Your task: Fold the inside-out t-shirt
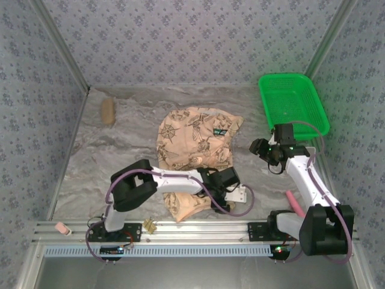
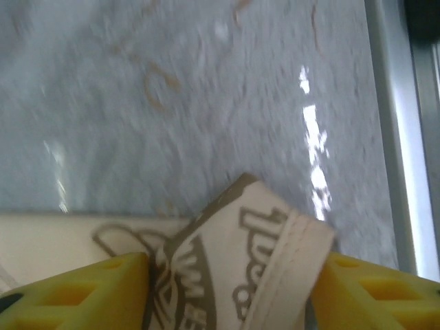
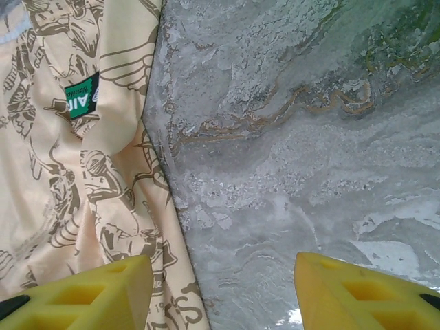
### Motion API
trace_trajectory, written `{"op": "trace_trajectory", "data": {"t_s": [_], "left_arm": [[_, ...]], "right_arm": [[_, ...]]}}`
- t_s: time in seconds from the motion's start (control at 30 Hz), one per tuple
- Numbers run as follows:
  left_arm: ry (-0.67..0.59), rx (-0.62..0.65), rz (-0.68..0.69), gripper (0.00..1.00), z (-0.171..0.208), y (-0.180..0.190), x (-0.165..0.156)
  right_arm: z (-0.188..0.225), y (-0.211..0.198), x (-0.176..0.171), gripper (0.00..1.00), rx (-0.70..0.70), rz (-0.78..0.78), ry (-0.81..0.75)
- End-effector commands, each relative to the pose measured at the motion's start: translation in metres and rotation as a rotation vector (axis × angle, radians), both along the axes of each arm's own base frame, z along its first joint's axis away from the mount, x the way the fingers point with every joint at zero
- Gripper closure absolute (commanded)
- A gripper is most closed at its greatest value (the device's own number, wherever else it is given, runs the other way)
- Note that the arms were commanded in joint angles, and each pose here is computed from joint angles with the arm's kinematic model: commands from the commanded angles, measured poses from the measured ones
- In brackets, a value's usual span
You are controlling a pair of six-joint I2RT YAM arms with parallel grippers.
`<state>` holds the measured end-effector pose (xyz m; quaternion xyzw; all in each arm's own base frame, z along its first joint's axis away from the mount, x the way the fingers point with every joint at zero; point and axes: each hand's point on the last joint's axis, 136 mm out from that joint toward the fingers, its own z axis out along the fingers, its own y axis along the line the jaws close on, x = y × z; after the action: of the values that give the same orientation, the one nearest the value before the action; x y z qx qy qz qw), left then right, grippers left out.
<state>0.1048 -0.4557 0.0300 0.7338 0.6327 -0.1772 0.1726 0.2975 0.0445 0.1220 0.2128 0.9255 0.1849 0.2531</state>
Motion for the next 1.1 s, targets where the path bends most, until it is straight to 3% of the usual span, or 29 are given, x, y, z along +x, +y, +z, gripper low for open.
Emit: {"op": "trace_trajectory", "data": {"t_s": [0.0,0.1,0.27,0.4,0.5,0.6,0.67,0.8,0.93,1.07], "left_arm": [[-0.048,0.013,-0.021,0.54,-0.006,-0.006,0.005],[-0.062,-0.052,0.064,0.99,0.018,-0.016,0.023],[0.059,-0.307,0.341,1.0,0.086,-0.008,0.083],[0.214,-0.507,0.6,1.0,0.137,0.026,0.146],[0.252,-0.606,0.751,1.0,0.154,0.053,0.184],[0.297,-0.7,0.904,1.0,0.166,0.08,0.218],[0.308,-0.734,0.948,1.0,0.171,0.089,0.231],[0.315,-0.769,0.947,1.0,0.178,0.092,0.237],[0.313,-0.78,0.934,1.0,0.18,0.095,0.234],[0.315,-0.796,0.956,1.0,0.181,0.105,0.236]], "right_arm": [[0.007,0.005,0.003,0.43,0.048,0.024,-0.022],[0.006,0.005,0.001,0.44,0.052,0.035,-0.029],[0.015,0.005,0.003,0.46,0.022,0.085,-0.1],[0.025,0.023,0.001,0.46,0.053,0.183,-0.194],[0.017,0.034,-0.007,0.43,0.059,0.229,-0.183],[0.024,0.092,-0.021,0.38,0.203,0.485,-0.223],[0.025,0.14,-0.045,0.35,0.279,0.697,-0.206],[0.011,0.21,-0.079,0.3,0.253,1.001,-0.217],[-0.015,0.225,-0.068,0.24,0.167,1.081,-0.234],[-0.043,0.229,-0.07,0.24,0.175,1.126,-0.13]]}}
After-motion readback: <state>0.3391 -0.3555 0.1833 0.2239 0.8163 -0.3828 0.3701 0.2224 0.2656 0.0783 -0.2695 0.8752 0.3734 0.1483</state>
